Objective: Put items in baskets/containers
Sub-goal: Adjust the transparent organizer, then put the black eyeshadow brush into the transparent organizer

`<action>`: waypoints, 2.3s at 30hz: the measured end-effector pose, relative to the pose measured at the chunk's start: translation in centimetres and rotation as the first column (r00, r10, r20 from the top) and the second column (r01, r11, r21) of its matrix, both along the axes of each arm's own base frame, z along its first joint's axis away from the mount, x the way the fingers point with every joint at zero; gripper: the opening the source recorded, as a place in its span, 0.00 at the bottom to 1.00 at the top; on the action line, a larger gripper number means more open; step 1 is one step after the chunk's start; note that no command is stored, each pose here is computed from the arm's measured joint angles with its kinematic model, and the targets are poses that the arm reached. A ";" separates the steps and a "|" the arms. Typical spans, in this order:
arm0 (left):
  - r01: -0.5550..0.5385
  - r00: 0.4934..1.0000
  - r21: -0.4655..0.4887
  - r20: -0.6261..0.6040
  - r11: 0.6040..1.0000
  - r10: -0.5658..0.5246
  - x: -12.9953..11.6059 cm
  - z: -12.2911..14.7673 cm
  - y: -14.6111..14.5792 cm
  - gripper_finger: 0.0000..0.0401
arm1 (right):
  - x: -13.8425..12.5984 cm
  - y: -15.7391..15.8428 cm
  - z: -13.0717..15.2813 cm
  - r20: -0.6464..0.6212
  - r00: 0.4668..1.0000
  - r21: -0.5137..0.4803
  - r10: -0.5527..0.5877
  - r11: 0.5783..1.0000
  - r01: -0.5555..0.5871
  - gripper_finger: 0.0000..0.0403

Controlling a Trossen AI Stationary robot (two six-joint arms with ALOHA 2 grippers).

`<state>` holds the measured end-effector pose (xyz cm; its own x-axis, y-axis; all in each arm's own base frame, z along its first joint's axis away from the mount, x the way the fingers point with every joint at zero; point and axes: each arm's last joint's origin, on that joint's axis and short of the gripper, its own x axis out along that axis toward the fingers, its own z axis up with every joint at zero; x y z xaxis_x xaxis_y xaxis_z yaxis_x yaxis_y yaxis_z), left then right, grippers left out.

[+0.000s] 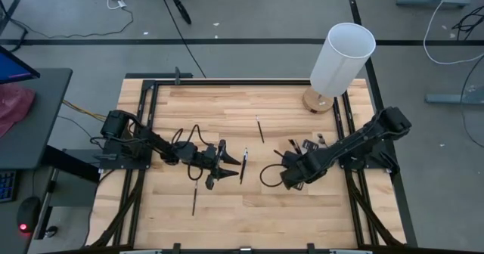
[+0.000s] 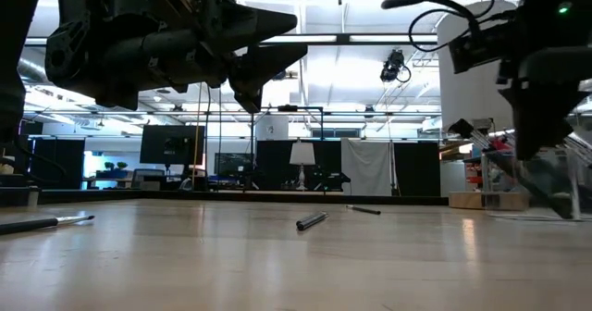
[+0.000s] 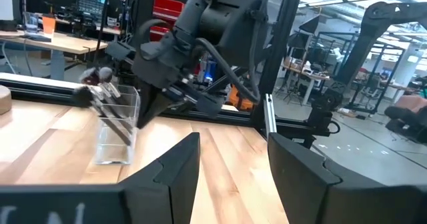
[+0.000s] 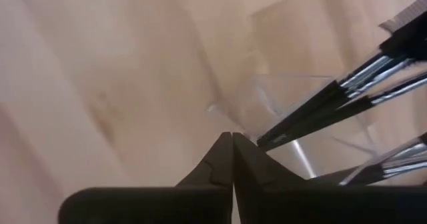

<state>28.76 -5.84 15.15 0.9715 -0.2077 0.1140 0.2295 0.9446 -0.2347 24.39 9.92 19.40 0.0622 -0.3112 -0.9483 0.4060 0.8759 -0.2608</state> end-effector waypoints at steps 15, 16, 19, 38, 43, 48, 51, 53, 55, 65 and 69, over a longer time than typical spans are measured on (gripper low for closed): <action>-0.002 1.000 -0.001 -0.002 1.000 0.002 0.0 0.0 0.0 0.45 | 3.0 0.8 2.4 0.268 0.962 0.092 0.050 0.993 -0.078 0.01; -0.004 1.000 -0.002 -0.002 1.000 0.004 0.0 0.0 0.0 0.45 | 3.7 1.1 2.7 0.331 0.940 0.099 0.082 0.988 -0.121 0.01; -0.007 1.000 0.006 -0.019 1.000 0.008 0.0 -0.2 0.0 0.45 | 5.8 1.7 3.2 0.547 0.822 0.064 0.156 0.972 -0.226 0.02; -0.349 0.920 -0.025 -0.199 0.937 0.338 -8.1 -1.8 3.1 0.45 | 12.4 -13.1 -2.1 0.683 0.701 -0.041 -0.202 0.949 0.314 0.45; -0.349 0.920 -0.024 -0.200 0.937 0.338 -7.9 -1.8 3.1 0.45 | 11.4 -16.0 -3.3 0.616 0.719 -0.026 -0.323 0.903 0.428 0.47; -0.350 0.920 -0.023 -0.200 0.937 0.338 -7.7 -1.7 3.1 0.45 | 11.7 -16.7 -5.3 0.571 0.745 -0.005 -0.345 0.906 0.424 0.45; -0.349 0.919 -0.021 -0.202 0.937 0.338 -7.7 -1.7 3.1 0.45 | 11.8 -17.0 -7.1 0.533 0.766 -0.002 -0.359 0.905 0.426 0.42; -0.350 0.918 -0.019 -0.205 0.937 0.339 -7.7 -1.8 3.1 0.45 | 11.9 -17.2 -8.1 0.518 0.772 -0.004 -0.368 0.902 0.433 0.40; -0.350 0.918 -0.018 -0.208 0.937 0.339 -7.7 -1.8 3.1 0.45 | 12.0 -17.4 -8.7 0.516 0.763 0.011 -0.390 0.893 0.449 0.38; -0.353 0.916 -0.015 -0.208 0.936 0.342 -7.7 -1.8 3.1 0.45 | 12.1 -17.1 -7.1 0.539 0.777 -0.004 -0.324 0.922 0.387 0.32; -0.353 0.916 -0.015 -0.209 0.936 0.342 -7.7 -1.8 3.1 0.45 | 12.0 -17.1 -6.0 0.551 0.781 -0.003 -0.294 0.935 0.354 0.39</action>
<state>21.04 -2.76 13.31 0.9850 0.1479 -0.0884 -0.1676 0.9418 -0.2913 36.39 -7.20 13.37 0.4264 -0.4967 -0.7560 0.7615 0.6482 0.0036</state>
